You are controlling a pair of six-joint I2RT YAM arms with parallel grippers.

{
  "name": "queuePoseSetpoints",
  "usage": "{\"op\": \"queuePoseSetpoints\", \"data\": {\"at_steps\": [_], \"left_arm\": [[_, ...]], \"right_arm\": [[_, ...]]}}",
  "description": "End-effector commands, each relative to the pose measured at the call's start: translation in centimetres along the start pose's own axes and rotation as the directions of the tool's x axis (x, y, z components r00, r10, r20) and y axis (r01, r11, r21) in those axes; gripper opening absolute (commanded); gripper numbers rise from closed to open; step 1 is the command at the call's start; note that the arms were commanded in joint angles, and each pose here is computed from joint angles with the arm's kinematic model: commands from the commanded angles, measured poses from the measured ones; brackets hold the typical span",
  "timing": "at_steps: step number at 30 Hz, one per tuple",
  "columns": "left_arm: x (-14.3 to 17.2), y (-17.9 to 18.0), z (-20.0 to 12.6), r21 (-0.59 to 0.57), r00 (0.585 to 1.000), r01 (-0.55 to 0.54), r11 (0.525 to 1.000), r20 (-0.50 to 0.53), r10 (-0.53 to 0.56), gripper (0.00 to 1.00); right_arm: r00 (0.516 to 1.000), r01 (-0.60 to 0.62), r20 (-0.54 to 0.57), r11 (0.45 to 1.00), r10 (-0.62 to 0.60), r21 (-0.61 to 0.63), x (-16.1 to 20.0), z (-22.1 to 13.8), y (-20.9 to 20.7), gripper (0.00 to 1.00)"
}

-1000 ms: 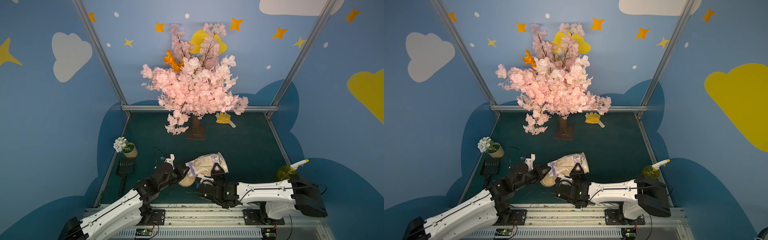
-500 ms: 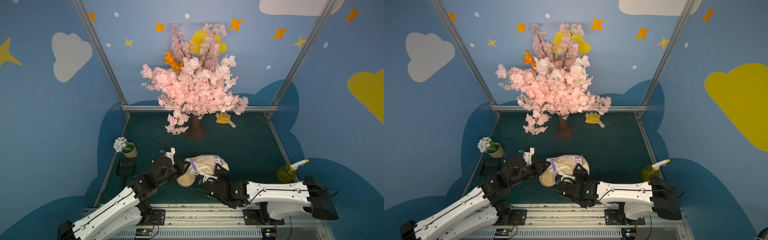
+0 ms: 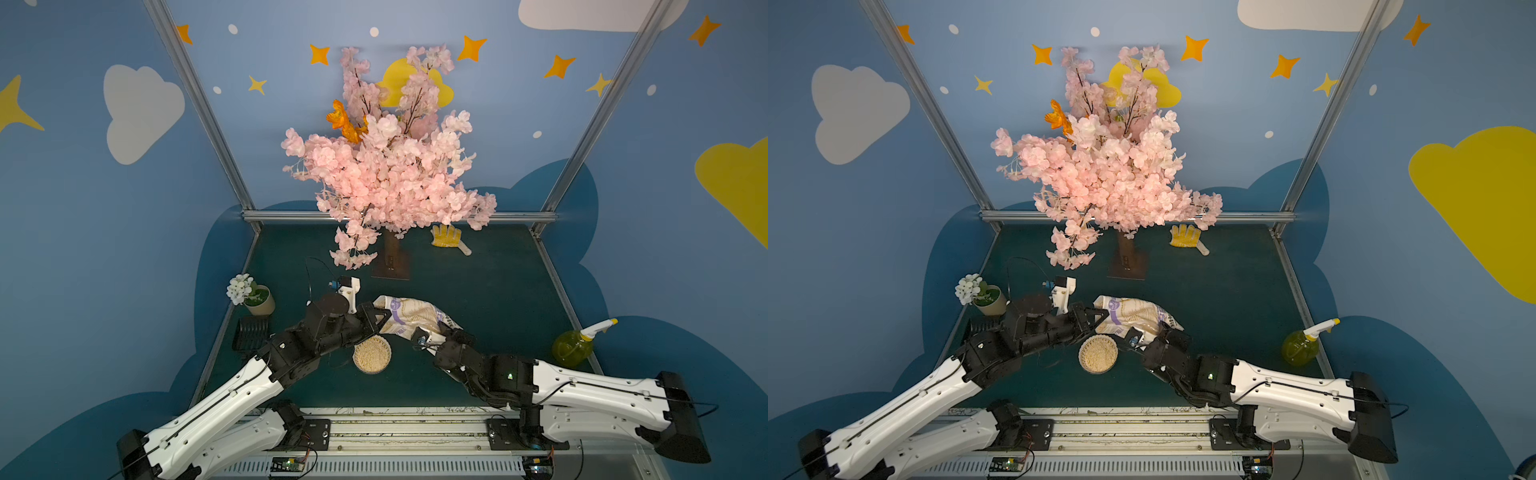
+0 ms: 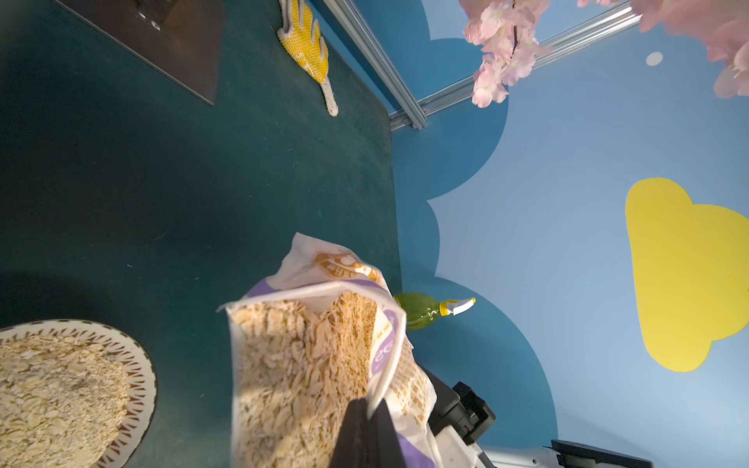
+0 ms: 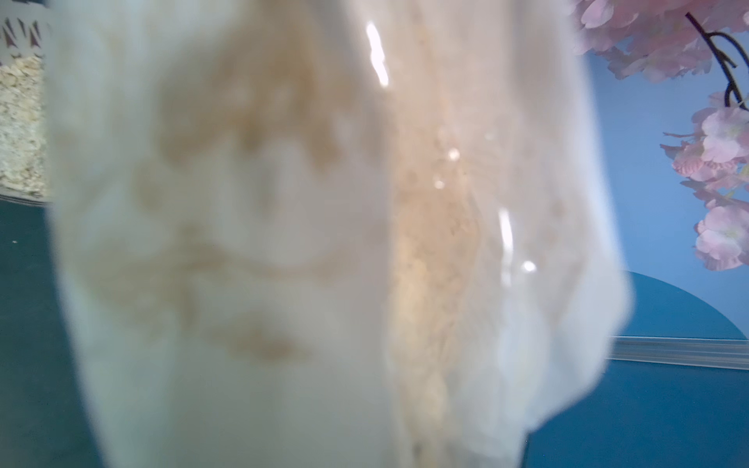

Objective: Pour the oats into the breakfast bowl
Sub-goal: Pour the oats into the bowl, then place the oats bag at the center of the board.

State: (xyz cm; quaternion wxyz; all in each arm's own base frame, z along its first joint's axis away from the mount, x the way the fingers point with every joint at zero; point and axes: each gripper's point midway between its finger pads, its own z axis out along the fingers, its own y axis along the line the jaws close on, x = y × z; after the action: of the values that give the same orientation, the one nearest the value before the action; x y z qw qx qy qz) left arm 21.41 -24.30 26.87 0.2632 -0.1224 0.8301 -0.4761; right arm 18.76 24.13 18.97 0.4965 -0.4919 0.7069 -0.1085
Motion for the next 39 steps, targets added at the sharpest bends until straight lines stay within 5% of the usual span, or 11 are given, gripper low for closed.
{"op": "queuePoseSetpoints", "data": {"at_steps": [1,5,12,17,20,23,26,33,39], "left_arm": [[-2.8,0.8,-0.9,-0.069,0.992,0.013,0.998,0.123,-0.004,0.05],[-2.7,-0.8,-0.6,-0.039,0.996,-0.006,0.999,0.087,0.009,0.24],[-3.0,-3.0,-1.4,0.009,0.995,-0.057,0.998,0.08,0.056,0.36],[-3.6,-2.1,-3.6,-0.016,0.985,-0.082,0.997,0.153,0.083,0.42],[-3.8,-1.0,-4.6,-0.029,0.977,-0.074,0.997,0.197,0.078,0.44],[-3.9,-0.5,-5.4,-0.022,0.972,-0.069,0.997,0.224,0.072,0.47],[-3.6,-0.6,-5.3,0.001,0.973,-0.077,0.997,0.219,0.075,0.54],[-2.1,-1.4,-2.2,0.059,0.99,-0.081,0.995,0.117,0.074,0.59],[-1.1,-1.0,0.0,0.009,0.991,-0.09,0.996,0.096,0.089,0.57]], "right_arm": [[0.986,-0.165,0.044,0.98,0.161,0.112,0.3,-0.4,-2.9,0.0],[0.986,-0.167,0.045,0.982,0.163,0.09,0.8,0.0,-1.9,0.0],[0.976,-0.214,0.059,0.975,0.21,0.065,0.4,0.2,-1.0,0.0],[0.931,-0.36,0.089,0.931,0.354,0.06,0.6,0.1,-1.8,0.0],[0.826,-0.547,0.161,0.837,0.54,0.002,0.4,0.0,-2.4,0.0],[0.611,-0.732,0.266,0.66,0.745,-0.167,-0.7,-0.1,-2.5,0.0],[0.482,-0.786,0.316,0.562,0.817,-0.256,-1.1,0.0,-2.8,0.0],[0.64,-0.7,0.224,0.678,0.735,-0.223,-1.4,2.7,-0.1,0.0],[0.669,-0.671,0.218,0.703,0.711,-0.235,-1.7,4.1,1.5,0.0]]}}
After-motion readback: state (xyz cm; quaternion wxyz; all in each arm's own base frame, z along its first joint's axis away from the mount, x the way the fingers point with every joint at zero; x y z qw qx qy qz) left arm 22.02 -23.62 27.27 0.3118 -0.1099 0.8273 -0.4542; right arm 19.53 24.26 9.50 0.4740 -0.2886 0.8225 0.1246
